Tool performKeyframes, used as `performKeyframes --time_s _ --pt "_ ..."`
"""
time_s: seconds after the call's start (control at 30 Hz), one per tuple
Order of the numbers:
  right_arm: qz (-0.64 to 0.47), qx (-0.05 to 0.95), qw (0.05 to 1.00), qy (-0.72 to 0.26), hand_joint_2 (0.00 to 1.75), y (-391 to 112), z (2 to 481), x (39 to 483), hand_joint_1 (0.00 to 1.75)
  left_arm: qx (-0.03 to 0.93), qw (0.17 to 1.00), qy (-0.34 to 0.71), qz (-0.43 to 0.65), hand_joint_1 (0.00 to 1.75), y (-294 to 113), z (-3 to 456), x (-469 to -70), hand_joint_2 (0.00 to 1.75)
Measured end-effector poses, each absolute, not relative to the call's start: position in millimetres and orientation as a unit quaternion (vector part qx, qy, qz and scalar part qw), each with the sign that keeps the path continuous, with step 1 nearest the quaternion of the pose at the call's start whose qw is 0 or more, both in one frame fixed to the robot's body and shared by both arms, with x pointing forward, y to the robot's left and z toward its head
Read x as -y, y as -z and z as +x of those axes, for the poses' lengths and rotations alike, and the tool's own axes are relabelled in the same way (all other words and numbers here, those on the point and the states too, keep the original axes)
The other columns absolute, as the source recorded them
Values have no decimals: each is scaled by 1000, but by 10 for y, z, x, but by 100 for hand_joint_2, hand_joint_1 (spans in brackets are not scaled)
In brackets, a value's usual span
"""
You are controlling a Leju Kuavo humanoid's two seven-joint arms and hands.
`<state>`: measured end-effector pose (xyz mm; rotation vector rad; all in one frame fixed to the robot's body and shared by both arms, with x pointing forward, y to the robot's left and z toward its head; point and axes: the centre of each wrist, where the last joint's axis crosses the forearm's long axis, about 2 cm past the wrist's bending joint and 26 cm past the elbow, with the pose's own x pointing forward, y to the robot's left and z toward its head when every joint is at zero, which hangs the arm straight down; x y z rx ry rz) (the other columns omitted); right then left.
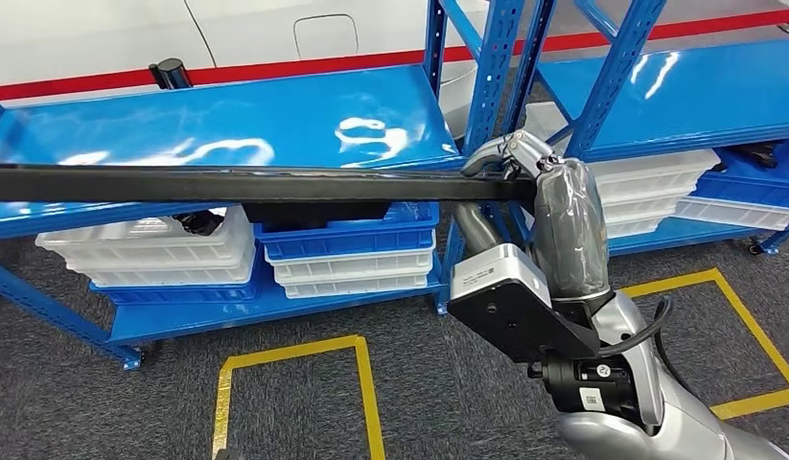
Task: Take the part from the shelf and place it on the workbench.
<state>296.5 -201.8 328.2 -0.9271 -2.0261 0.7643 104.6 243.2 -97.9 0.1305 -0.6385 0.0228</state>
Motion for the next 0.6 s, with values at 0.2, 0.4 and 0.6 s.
performKeyframes --time_s 0.2,0.4,0.6 --pt "-363 795 383 -301 175 -3275 2960 2009 175 316 946 -8 65 0 980 1040 -2437 175" --pt "-362 794 383 -303 175 -3254 2953 2006 175 320 945 -7 67 0 977 1054 -2438 175" --pt "-363 794 383 -302 175 -3256 2954 2011 175 320 945 -6 68 0 978 1052 -2440 175"
